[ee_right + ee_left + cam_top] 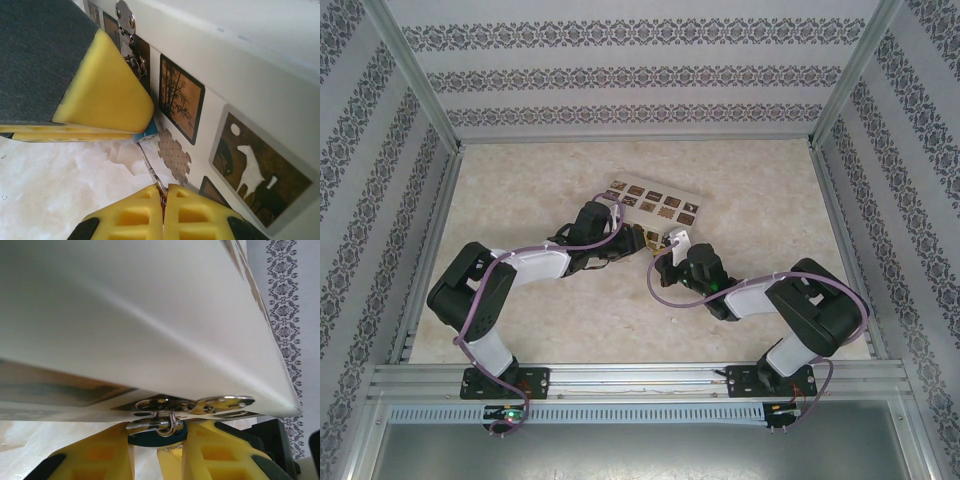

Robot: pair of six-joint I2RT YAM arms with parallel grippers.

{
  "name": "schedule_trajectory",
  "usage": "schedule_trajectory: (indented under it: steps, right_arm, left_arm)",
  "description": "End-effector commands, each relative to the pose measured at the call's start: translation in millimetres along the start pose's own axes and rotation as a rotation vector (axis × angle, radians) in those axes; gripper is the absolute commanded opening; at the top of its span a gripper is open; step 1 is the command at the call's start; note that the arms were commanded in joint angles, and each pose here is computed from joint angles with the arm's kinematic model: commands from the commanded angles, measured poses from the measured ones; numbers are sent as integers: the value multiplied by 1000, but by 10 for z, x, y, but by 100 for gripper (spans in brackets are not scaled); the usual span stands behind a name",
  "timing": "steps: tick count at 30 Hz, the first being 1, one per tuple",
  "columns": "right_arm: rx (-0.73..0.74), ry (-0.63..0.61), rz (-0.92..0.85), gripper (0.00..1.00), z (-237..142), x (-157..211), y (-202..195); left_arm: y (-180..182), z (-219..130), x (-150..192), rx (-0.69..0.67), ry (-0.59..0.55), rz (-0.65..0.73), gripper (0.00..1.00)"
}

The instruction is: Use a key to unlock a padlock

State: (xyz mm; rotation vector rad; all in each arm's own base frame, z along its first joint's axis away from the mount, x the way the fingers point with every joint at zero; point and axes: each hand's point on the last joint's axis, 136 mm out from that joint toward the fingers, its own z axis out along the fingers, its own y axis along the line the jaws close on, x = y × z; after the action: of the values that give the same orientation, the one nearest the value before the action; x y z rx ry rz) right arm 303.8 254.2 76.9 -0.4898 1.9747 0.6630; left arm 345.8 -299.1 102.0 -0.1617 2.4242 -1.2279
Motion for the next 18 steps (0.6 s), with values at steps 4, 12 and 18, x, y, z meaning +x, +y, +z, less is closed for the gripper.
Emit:
schedule_trajectory:
  steps: [4,12,18]
  right_arm:
    - [13,-32,21,0,59,-110,-50]
    - [42,-16,27,0,63,-46,-111]
    - [59,-9,30,0,57,-17,-147]
  left_arm:
    - [-358,-78,-70,91,-3,31,24]
    - [-365,-74,-71,93,-2,30,24]
    - [-370,-72,-79,95,-4,28,24]
